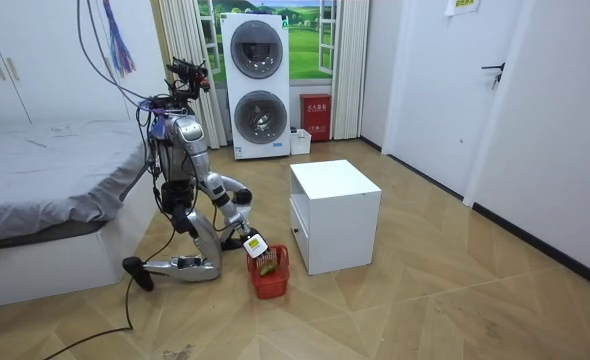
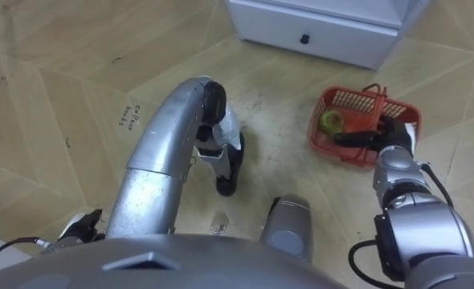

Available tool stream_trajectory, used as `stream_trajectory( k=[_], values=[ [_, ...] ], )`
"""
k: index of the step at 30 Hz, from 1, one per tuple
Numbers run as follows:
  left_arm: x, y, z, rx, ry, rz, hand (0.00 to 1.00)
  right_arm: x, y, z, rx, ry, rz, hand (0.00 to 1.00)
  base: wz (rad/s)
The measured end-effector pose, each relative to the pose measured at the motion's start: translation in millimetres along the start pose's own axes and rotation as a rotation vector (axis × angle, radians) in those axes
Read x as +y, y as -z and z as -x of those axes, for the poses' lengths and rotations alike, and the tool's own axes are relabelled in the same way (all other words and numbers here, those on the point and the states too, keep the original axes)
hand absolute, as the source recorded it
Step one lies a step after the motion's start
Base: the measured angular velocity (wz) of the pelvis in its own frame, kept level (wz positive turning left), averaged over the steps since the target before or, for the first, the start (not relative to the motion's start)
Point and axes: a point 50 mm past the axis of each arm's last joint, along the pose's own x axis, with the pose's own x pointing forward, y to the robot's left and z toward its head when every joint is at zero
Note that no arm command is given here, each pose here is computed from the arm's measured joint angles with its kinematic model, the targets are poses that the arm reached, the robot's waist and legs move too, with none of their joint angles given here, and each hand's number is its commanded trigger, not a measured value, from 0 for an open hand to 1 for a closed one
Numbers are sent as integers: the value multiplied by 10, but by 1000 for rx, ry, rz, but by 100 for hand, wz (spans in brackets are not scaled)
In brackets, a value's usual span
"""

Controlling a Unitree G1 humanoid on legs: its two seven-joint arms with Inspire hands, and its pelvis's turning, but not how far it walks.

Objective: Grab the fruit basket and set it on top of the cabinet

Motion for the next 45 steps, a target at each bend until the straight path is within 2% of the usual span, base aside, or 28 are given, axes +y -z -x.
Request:
stream_trajectory(
  k=[34, 39, 45],
  values=[
    [-79, -47, -1, 11, 54, 60, 0, 37, -102, -9, -13, -31, -105, 100, 0],
    [-27, -171, -17, -23, 42, 65, 0, 83, -183, -7, -46, -47, -108, 100, -1],
    [123, -399, -43, -71, 1, 124, 0, 162, -503, 19, -171, -40, -127, 100, -3]
  ],
)
